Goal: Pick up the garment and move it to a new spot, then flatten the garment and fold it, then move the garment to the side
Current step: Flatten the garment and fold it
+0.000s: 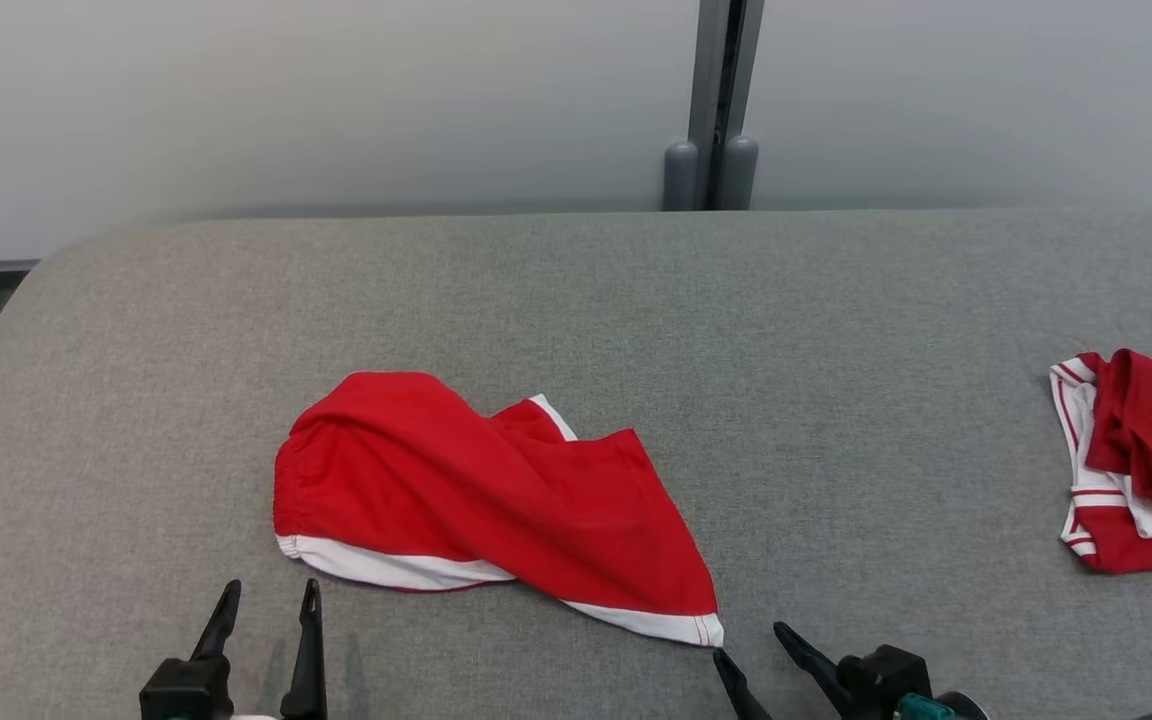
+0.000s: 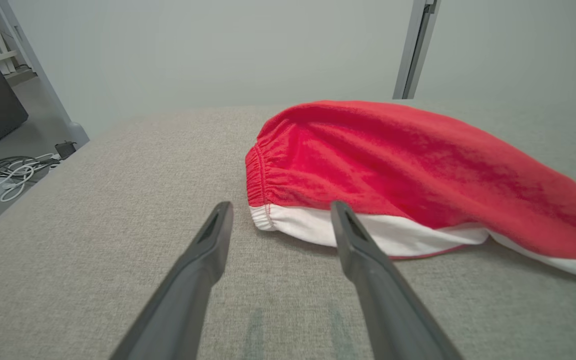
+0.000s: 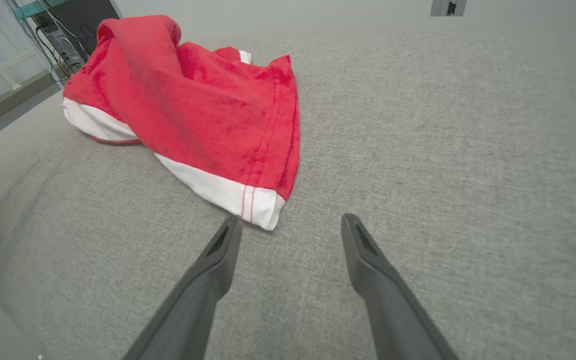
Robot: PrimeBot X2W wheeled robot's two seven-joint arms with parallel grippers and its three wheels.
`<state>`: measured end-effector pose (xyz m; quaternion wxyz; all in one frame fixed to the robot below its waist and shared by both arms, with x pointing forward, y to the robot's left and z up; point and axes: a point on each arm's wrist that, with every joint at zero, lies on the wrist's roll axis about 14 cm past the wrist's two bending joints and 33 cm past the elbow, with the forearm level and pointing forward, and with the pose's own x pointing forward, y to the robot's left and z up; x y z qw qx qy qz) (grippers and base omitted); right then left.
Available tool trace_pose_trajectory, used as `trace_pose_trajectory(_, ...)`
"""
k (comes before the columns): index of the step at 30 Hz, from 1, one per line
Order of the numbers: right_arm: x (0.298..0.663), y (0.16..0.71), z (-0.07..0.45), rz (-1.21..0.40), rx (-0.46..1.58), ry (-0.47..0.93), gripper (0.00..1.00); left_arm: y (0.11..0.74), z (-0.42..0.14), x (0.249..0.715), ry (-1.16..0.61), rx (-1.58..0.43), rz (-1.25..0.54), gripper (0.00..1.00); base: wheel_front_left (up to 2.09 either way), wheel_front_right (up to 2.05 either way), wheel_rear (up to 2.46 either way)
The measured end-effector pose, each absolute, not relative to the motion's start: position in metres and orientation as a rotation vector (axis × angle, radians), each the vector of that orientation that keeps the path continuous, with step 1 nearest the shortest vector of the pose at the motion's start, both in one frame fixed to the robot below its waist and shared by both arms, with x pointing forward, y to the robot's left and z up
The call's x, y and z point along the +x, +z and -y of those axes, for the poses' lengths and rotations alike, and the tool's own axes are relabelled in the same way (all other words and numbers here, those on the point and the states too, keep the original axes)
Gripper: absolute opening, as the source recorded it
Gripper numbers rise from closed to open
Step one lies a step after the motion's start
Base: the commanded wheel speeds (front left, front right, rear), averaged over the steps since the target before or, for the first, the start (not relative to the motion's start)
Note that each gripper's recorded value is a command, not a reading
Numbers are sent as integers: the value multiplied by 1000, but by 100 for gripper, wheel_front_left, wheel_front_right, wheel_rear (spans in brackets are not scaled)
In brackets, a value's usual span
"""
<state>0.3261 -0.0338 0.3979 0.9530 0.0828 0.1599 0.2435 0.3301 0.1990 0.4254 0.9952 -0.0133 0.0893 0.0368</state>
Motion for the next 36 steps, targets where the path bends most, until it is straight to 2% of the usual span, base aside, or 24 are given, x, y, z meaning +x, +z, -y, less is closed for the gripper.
trace_pose_trajectory(6, 339, 389, 21, -360, 158, 540, 100, 419, -203, 334, 90, -30, -200, 100, 0, 0, 0)
trace_pose_trajectory(7, 340, 386, 19, -367, 155, 546, 95, 419, -205, 335, 96, -31, -202, 100, 0, 0, 0)
trace_pose_trajectory(8, 341, 384, 18, -375, 153, 549, 79, 418, -206, 334, 98, -32, -205, 100, 0, 0, 0)
trace_pose_trajectory(10, 343, 382, 16, -384, 155, 555, 57, 416, -208, 334, 106, -33, -211, 100, 0, 0, 0)
trace_pose_trajectory(11, 343, 380, 15, -389, 155, 559, 48, 415, -209, 333, 110, -33, -213, 100, 0, 0, 0)
trace_pose_trajectory(13, 344, 379, 13, -395, 152, 567, 44, 415, -211, 333, 115, -33, -216, 100, 0, 0, 0)
trace_pose_trajectory(14, 344, 379, 13, -395, 150, 569, 36, 415, -211, 333, 116, -34, -216, 100, 0, 0, 0)
trace_pose_trajectory(17, 348, 379, 16, -392, 152, 556, 0, 414, -211, 334, 117, -34, -218, 100, 0, 0, 0)
trace_pose_trajectory(24, 374, 397, 54, -312, 147, 422, 0, 401, -194, 334, 64, -86, -260, 100, 0, 0, 0)
trace_pose_trajectory(36, 381, 399, 85, -289, 126, 333, 0, 377, -158, 333, -51, -208, -345, 100, 0, 0, 0)
